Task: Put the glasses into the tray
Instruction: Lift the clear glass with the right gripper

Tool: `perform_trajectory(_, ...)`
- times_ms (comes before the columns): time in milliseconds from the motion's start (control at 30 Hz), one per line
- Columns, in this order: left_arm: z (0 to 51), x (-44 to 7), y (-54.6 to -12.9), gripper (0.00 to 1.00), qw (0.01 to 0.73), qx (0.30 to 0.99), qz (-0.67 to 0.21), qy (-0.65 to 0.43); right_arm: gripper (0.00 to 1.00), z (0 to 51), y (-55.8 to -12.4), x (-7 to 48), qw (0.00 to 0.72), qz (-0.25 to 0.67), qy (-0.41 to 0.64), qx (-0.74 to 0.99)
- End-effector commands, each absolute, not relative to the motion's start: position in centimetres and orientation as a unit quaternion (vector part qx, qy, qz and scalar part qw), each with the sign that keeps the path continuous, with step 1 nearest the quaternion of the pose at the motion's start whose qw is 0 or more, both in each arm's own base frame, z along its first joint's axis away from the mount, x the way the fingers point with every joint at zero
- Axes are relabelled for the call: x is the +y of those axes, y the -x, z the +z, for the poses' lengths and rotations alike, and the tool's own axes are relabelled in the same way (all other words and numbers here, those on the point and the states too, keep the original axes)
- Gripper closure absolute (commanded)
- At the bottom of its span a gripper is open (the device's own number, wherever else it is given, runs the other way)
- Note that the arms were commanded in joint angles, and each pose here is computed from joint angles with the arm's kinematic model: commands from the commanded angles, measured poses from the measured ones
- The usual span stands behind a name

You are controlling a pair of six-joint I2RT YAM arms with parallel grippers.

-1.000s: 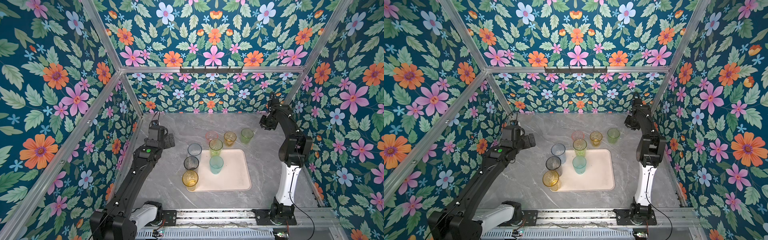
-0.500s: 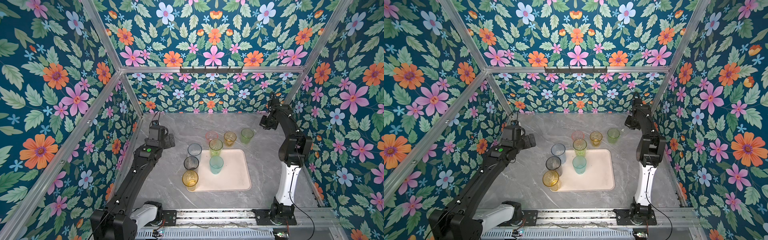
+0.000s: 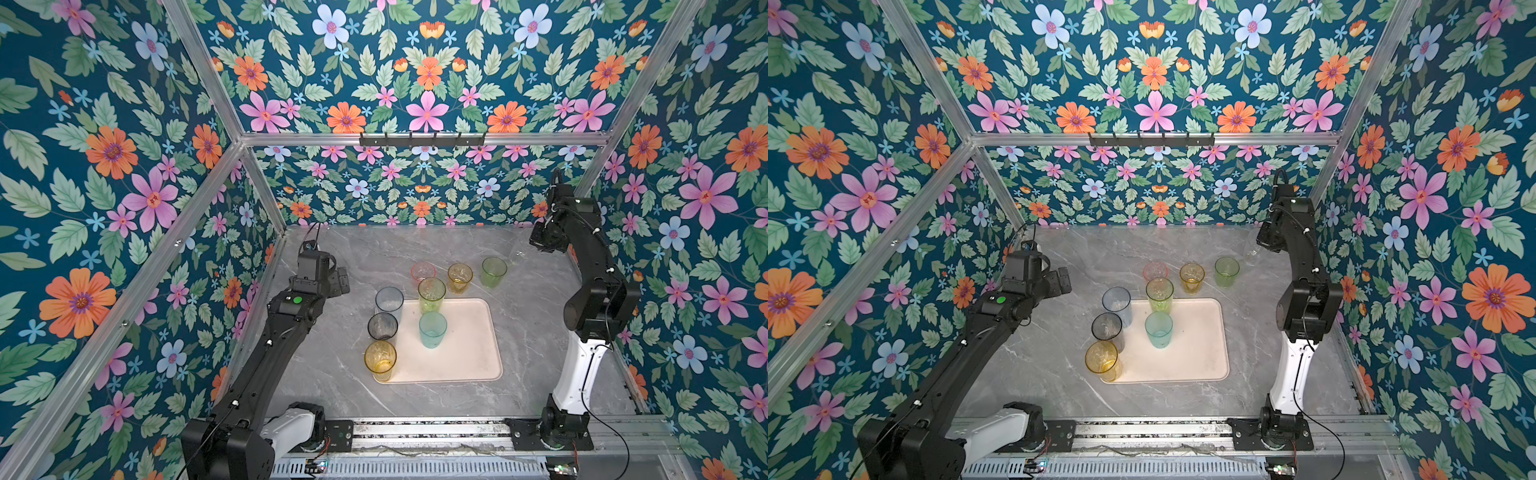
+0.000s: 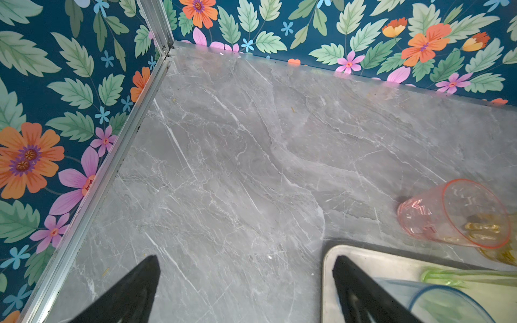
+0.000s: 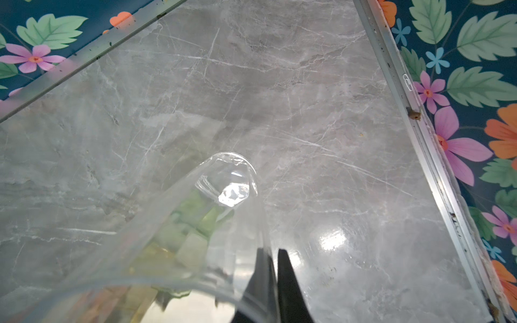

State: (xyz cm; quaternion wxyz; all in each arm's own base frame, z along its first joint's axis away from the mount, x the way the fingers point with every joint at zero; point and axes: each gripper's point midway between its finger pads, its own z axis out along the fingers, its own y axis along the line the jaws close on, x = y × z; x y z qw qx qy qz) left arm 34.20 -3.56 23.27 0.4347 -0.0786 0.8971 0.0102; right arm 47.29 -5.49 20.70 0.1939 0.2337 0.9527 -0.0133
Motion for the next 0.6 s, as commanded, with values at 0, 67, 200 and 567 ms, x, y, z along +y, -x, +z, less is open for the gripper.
perform_trajectory(0,23.5,-3.5,-34.2,0.01,0.438,0.896,0.011,0.078,1.00,22.1,-45.4,-5.1,0.187,-0.027,-0.221,0.957)
perform_trajectory(67,23.5,-3.5,-34.2,0.01,0.438,0.895,0.011,0.078,1.00,23.1,-44.6,-4.9,0.192,-0.027,-0.218,0.957)
perform_trajectory(200,23.6,-3.5,-34.2,0.01,0.439,0.895,0.011,0.077,1.00,25.4,-42.8,-4.3,0.205,-0.030,-0.210,0.956)
perform_trajectory(567,23.5,-3.4,-34.3,0.01,0.438,0.896,0.012,0.078,1.00,27.2,-37.3,4.0,0.199,-0.027,-0.091,0.975)
